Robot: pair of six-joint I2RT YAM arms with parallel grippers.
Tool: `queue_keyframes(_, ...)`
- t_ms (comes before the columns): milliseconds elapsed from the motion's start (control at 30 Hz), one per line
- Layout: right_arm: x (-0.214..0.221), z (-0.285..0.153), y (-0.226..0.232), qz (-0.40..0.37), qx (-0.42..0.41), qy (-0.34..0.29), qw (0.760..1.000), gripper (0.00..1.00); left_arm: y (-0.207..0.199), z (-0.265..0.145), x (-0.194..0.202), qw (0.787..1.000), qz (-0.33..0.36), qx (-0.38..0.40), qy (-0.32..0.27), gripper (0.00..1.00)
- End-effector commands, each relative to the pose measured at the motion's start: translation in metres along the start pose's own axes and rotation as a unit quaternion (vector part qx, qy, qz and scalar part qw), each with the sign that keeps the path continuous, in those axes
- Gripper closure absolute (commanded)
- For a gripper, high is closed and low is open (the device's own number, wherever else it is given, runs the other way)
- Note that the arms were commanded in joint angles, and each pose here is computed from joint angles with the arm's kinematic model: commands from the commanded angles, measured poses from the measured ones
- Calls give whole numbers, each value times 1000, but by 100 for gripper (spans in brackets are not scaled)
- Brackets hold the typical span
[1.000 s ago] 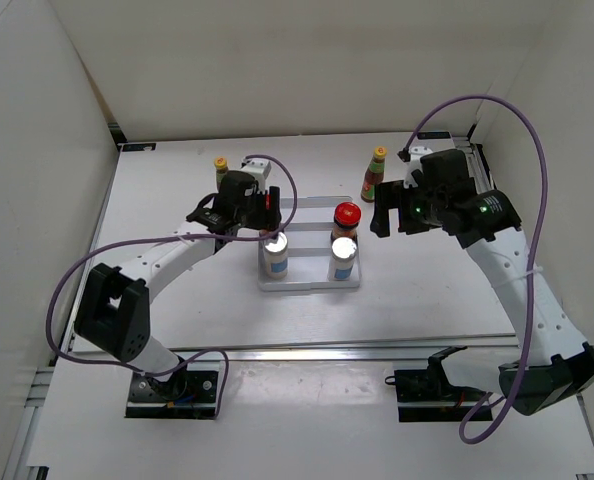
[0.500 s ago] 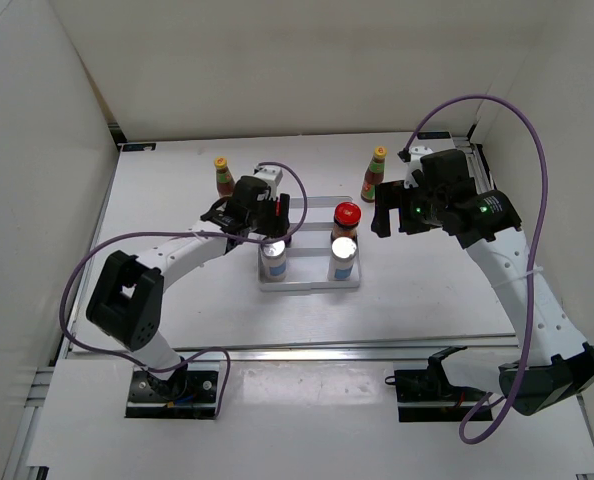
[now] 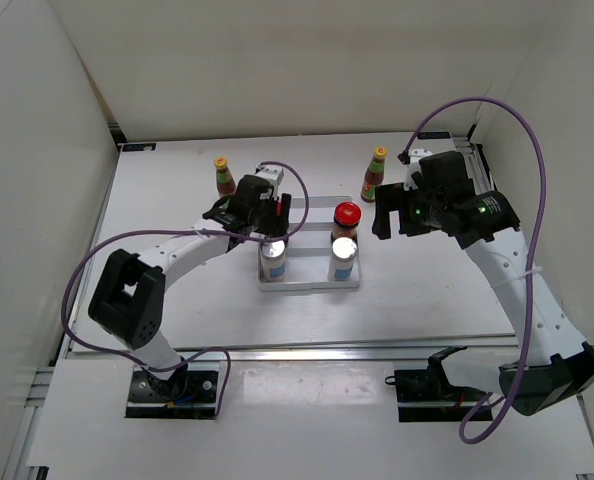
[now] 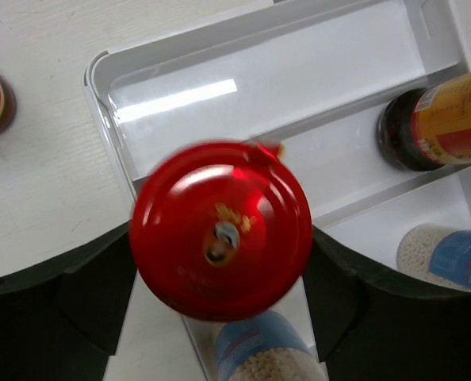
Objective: Organize the condiment bottles
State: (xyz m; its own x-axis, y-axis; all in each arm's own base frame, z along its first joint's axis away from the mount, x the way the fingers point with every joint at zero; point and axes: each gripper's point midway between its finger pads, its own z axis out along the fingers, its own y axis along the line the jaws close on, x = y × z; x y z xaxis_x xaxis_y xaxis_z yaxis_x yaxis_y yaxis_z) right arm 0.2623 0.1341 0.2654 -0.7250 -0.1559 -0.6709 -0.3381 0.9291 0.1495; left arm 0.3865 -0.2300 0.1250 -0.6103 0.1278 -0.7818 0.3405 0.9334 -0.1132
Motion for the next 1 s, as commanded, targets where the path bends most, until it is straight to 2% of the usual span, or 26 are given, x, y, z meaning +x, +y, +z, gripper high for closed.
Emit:
queue_keyframes(0,-2,-7,-2,-6,3,-14,1000,0,-3,-16,-49,998,-3,-5,-61,7)
queue_keyframes(33,-2,-7,-2,-6,3,-14,1000,0,-4,-23,-64,997,-5,-6,-79,0)
queue_keyframes(300,-5,-7,-1,3,3,-18,1000,0,-9,-59,-107,993,-4,2,-120,0)
queue_keyframes(467,-19,-1,-18,30,34,-31,998,0,8,-114,-143,981,1,-39,-190,0)
queue_keyframes(567,-44,5,-31,62,26,-44,997,0,37,-139,-132,973,19,-104,-207,0)
queue_keyframes(600,-52,8,-34,67,22,-53,996,0,55,-135,-107,971,35,-145,-185,0)
queue_keyframes(633,-63,15,-43,76,25,-61,995,0,62,-137,-100,969,38,-160,-185,0)
queue_keyframes(667,-72,17,-48,79,29,-74,994,0,75,-148,-96,965,30,-178,-192,0)
queue_keyframes(700,-78,20,-53,81,32,-84,993,0,88,-146,-73,964,32,-202,-170,0)
queue_keyframes(767,-96,34,-64,99,29,-99,990,0,102,-154,-55,960,12,-223,-166,0)
queue_keyframes(800,-98,50,-66,102,25,-86,991,0,111,-161,-38,958,9,-233,-164,0)
queue_keyframes(933,-129,77,-67,108,8,-100,989,0,128,-179,-13,943,-6,-263,-204,0)
queue_keyframes(967,-142,85,-64,99,2,-122,988,0,134,-185,-14,935,-11,-279,-218,0)
